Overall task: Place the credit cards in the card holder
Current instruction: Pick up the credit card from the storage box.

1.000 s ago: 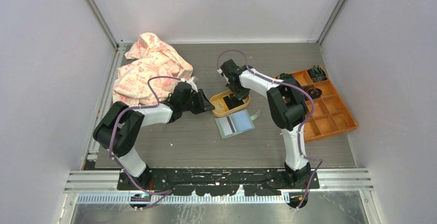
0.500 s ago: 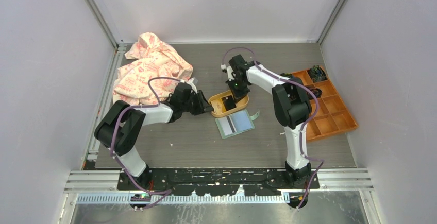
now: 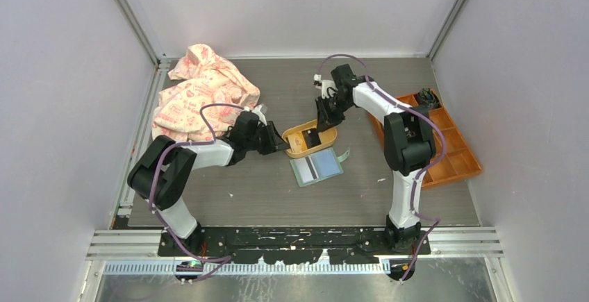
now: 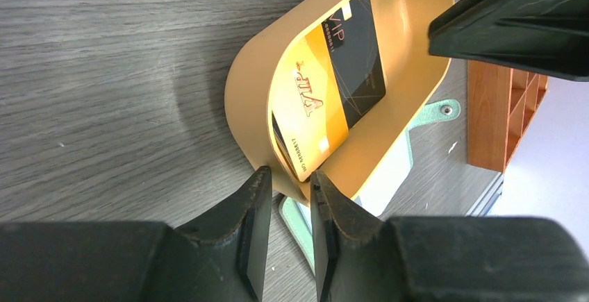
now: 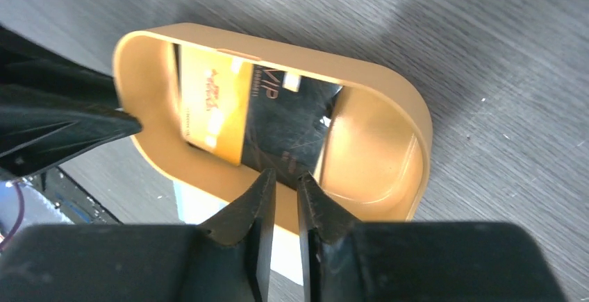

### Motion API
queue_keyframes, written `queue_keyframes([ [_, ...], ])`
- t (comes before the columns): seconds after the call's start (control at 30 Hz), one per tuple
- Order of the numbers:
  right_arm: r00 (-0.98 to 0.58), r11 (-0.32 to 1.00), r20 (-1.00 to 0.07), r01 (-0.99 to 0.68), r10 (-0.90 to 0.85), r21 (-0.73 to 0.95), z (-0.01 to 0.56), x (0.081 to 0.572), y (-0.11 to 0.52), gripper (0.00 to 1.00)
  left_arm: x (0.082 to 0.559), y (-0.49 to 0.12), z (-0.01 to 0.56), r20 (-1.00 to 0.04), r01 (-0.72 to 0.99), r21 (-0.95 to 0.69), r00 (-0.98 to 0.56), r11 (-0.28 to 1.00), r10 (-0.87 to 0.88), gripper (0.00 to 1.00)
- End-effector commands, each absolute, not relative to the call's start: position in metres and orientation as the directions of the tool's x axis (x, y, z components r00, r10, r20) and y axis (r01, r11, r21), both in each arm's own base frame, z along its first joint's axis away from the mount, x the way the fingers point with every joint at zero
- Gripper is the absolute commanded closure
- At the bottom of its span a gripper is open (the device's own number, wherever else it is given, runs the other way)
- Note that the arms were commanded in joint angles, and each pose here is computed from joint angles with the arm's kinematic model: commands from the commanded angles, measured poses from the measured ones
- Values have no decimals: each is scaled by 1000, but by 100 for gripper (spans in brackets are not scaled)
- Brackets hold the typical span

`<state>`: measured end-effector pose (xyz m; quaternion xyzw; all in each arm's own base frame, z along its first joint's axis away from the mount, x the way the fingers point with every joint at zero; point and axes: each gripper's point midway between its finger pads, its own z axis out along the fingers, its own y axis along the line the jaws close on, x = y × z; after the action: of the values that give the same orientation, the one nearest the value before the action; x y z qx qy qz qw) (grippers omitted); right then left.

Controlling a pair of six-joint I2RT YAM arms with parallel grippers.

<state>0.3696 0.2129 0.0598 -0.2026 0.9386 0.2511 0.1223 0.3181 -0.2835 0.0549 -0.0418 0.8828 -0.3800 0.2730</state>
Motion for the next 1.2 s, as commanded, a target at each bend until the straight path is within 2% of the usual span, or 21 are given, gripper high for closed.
queue_keyframes([
  [0.0,-841,699,-443,-518,-310,494,105,370,231,72,328,-295,77,-489,192,-721,-822,666,-293,72],
  [0.2,-877,750,-385,-456,-287,480,83,372,226,43,326,-294,77,-490,191,-720,-821,667,-294,72],
  [0.4,-890,797,-333,-435,-310,420,53,372,221,37,326,-294,77,-489,192,-722,-821,665,-294,72],
  [0.67,-885,823,-296,-450,-359,348,32,369,228,36,327,-296,76,-484,191,-728,-824,659,-296,72],
  [0.9,-913,717,-261,-407,-312,566,50,349,260,42,328,-297,77,-483,193,-730,-824,656,-296,72],
  [1.17,-940,619,-265,-341,-215,708,85,352,263,52,329,-296,77,-486,189,-725,-823,663,-296,72],
])
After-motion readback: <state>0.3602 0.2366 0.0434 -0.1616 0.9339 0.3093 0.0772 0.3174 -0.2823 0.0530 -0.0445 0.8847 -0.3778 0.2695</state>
